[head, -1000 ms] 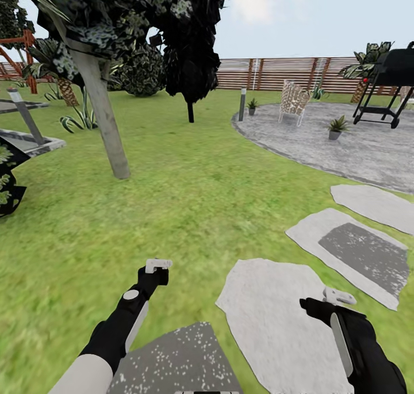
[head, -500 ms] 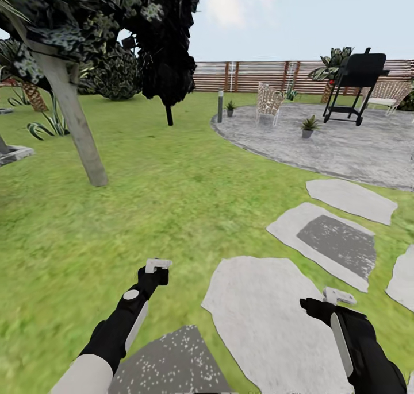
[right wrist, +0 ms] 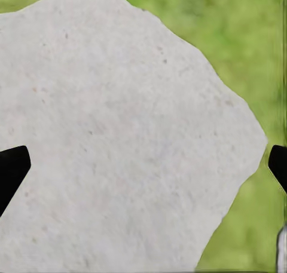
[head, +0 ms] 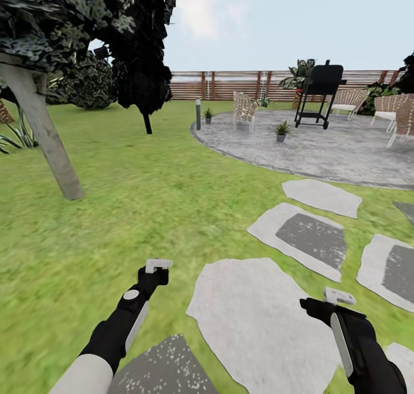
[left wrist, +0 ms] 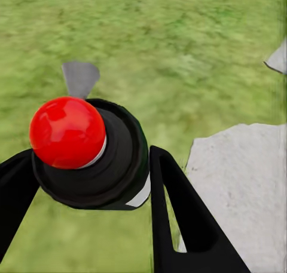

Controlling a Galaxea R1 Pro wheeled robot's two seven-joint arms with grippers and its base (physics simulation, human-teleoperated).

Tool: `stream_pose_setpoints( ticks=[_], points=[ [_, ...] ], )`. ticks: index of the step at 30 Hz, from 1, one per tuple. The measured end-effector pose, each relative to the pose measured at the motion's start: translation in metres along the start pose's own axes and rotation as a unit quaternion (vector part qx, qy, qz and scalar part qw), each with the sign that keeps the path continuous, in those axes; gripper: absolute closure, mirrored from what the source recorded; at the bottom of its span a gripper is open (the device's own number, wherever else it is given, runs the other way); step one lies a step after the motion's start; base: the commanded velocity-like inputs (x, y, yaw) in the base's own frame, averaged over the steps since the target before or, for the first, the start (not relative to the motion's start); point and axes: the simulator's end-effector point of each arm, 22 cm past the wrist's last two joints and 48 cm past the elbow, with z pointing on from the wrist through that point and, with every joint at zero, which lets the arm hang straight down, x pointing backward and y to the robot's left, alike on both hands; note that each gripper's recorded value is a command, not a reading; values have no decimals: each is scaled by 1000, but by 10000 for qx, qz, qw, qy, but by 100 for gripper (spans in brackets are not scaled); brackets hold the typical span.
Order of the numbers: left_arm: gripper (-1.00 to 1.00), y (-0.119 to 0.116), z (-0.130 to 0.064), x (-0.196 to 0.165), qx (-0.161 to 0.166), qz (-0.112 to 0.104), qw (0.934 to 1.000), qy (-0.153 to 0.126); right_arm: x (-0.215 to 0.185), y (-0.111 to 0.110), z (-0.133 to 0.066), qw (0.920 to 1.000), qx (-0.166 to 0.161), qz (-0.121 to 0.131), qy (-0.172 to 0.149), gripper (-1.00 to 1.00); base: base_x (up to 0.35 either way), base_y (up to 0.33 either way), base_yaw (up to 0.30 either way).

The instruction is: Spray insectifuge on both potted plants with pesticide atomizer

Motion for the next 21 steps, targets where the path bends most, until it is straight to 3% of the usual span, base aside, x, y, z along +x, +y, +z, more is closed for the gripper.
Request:
stream_pose_setpoints(
  ticks=[12, 21],
  points=[
    [100, 0, -2, -6, 0, 4, 10000, -49, -3, 1, -3, 10000, -14, 9, -39, -100, 16, 0, -243],
    [100, 0, -4, -9, -2, 9, 10000, -79, -6, 2, -5, 10000, -32, 11, -67, -100, 296, 0, -212]
  ],
)
